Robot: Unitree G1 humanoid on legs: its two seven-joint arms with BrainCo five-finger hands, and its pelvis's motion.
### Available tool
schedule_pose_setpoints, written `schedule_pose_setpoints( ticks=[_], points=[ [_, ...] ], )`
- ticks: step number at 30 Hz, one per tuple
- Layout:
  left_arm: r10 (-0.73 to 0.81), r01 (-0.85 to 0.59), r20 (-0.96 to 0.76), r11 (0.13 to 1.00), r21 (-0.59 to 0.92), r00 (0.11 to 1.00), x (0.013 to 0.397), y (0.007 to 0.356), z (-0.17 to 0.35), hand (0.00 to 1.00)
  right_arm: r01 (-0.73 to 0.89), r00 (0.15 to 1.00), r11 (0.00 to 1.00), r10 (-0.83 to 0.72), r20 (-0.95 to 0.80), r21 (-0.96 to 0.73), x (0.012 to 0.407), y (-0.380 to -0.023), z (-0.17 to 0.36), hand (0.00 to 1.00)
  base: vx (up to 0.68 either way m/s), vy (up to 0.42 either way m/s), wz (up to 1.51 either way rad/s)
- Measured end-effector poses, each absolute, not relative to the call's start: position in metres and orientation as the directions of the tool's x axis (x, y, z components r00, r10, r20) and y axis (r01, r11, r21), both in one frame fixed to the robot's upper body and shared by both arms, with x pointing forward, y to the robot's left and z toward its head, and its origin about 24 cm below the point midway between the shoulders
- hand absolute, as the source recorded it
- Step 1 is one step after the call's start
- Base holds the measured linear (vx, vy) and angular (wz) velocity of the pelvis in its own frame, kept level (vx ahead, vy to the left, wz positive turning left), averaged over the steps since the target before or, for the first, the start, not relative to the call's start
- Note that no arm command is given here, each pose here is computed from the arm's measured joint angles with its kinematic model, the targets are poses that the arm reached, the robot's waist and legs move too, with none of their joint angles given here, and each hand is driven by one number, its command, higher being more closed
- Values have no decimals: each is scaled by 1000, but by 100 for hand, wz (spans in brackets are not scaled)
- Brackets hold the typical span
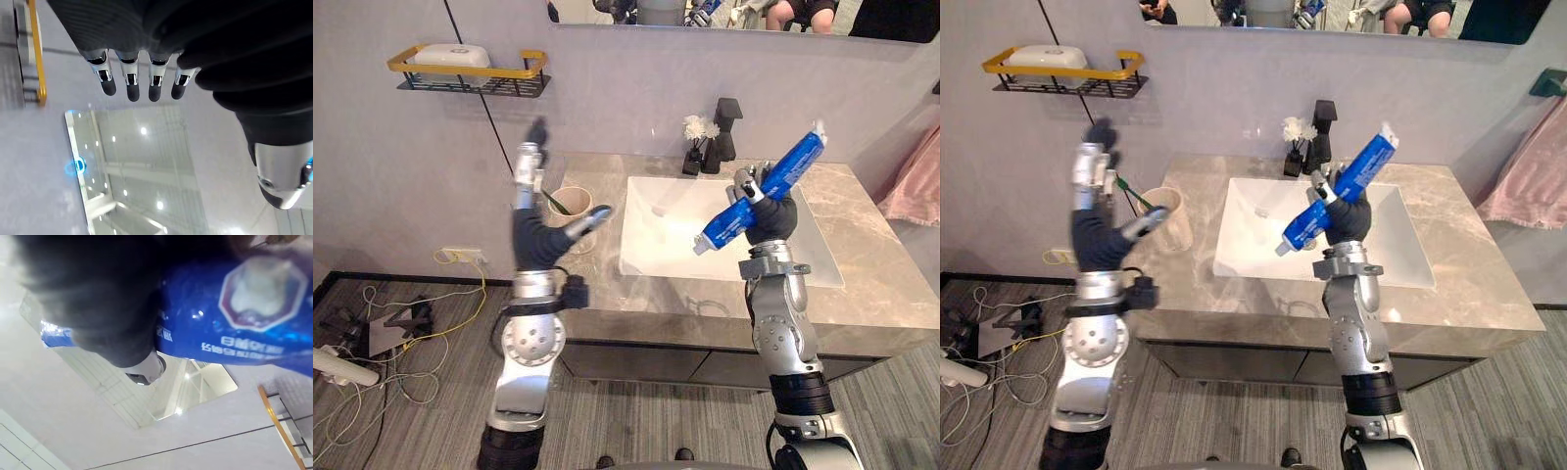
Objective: Organize washtable
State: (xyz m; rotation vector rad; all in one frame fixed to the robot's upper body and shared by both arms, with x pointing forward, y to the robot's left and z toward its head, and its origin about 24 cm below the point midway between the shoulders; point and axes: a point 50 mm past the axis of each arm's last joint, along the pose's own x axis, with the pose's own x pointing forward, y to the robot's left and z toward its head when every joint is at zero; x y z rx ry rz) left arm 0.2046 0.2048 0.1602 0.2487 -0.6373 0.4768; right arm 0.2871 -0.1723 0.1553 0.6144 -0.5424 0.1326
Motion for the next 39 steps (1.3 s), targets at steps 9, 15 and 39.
schedule_pose_setpoints(
  ticks=[9, 15, 39],
  points=[
    [678, -705, 236, 708, 45, 696, 173, 271, 72, 0, -185, 862, 823, -126, 490, 537, 280, -195, 145, 100, -33, -3, 6],
    [687, -678, -70, 726, 118, 723, 158, 273, 4, 0, -165, 861, 824, -147, 487, 542, 279, -201, 144, 100, 3, -4, 3],
    [301, -282, -741, 947, 156, 601, 92, 201, -134, 0, -189, 848, 863, -97, 522, 468, 280, -194, 152, 100, -20, -4, 0]
  ],
)
